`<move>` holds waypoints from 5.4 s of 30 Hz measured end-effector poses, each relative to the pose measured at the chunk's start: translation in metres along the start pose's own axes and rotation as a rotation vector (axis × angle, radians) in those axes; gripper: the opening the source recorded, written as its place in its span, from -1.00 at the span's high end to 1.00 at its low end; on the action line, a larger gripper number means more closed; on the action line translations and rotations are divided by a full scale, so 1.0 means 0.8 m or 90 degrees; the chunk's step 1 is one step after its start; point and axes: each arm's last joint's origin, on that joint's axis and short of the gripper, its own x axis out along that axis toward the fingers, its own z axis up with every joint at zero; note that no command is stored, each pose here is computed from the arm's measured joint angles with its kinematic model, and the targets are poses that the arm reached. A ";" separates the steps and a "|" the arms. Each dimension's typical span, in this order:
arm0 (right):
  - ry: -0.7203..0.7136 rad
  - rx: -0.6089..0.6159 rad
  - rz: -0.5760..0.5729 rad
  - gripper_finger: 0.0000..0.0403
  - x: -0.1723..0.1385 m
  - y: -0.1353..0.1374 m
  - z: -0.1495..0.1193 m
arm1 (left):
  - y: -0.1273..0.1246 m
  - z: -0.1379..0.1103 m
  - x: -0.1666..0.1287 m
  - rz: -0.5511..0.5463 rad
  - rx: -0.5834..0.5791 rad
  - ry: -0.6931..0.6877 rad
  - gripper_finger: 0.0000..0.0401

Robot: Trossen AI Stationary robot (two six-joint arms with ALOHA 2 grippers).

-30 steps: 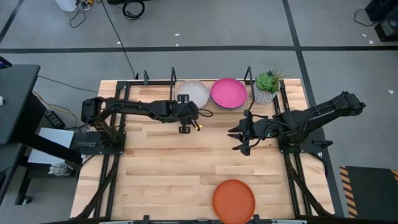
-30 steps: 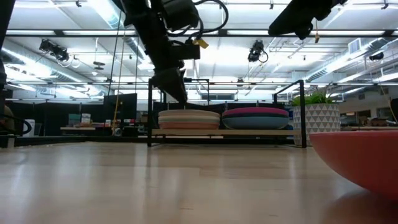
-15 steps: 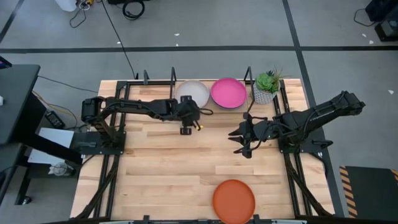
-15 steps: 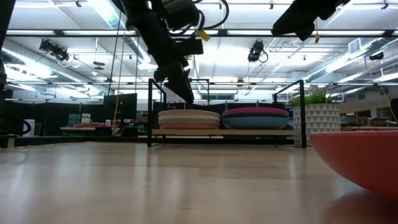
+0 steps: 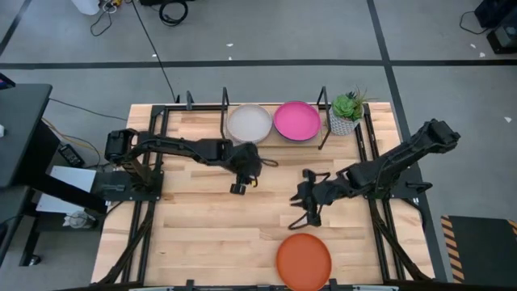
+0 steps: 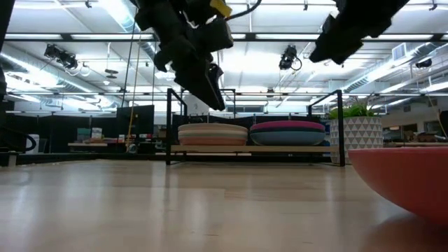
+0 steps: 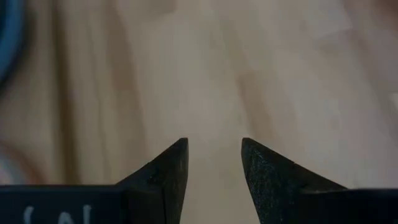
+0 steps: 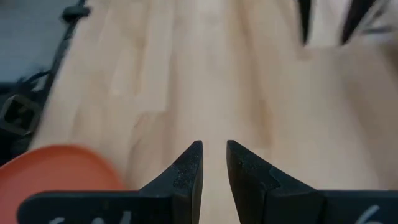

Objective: Place and stack plates onto a shelf
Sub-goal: Stack the orange plate on top of the pink plate on the shelf

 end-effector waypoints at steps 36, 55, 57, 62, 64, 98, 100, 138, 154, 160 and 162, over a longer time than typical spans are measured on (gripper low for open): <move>0.325 0.096 0.052 0.61 0.070 0.080 -0.074 | -0.079 -0.004 -0.003 -0.099 0.087 0.101 0.22; 0.370 0.113 0.060 0.61 0.067 0.081 -0.080 | -0.089 -0.003 -0.004 -0.105 0.053 0.106 0.22; 0.372 0.118 0.059 0.61 0.066 0.082 -0.083 | -0.092 -0.002 -0.004 -0.106 0.042 0.107 0.22; 0.404 0.145 0.058 0.61 0.065 0.080 -0.096 | -0.103 -0.001 -0.005 -0.114 0.036 0.110 0.22; 0.410 0.153 0.056 0.61 0.065 0.079 -0.098 | -0.108 -0.001 -0.006 -0.118 0.037 0.110 0.22; 0.314 0.192 -0.063 0.94 0.029 -0.032 -0.033 | -0.139 0.016 -0.008 0.019 0.274 0.053 0.22; 0.300 0.188 -0.062 0.94 0.020 -0.044 -0.026 | -0.151 0.022 -0.008 0.026 0.324 0.023 0.22; 0.221 0.150 0.069 0.93 0.018 -0.089 0.003 | -0.184 0.062 0.039 0.275 0.733 -0.093 0.22; 0.155 0.137 0.085 0.83 0.021 -0.088 0.015 | -0.192 0.061 0.038 0.256 0.704 -0.104 0.65; 0.142 0.135 0.086 0.75 0.016 -0.087 0.018 | -0.192 0.060 0.038 0.241 0.696 -0.114 0.82; 0.124 0.135 0.085 0.71 0.009 -0.088 0.021 | -0.193 0.059 0.039 0.222 0.699 -0.117 0.82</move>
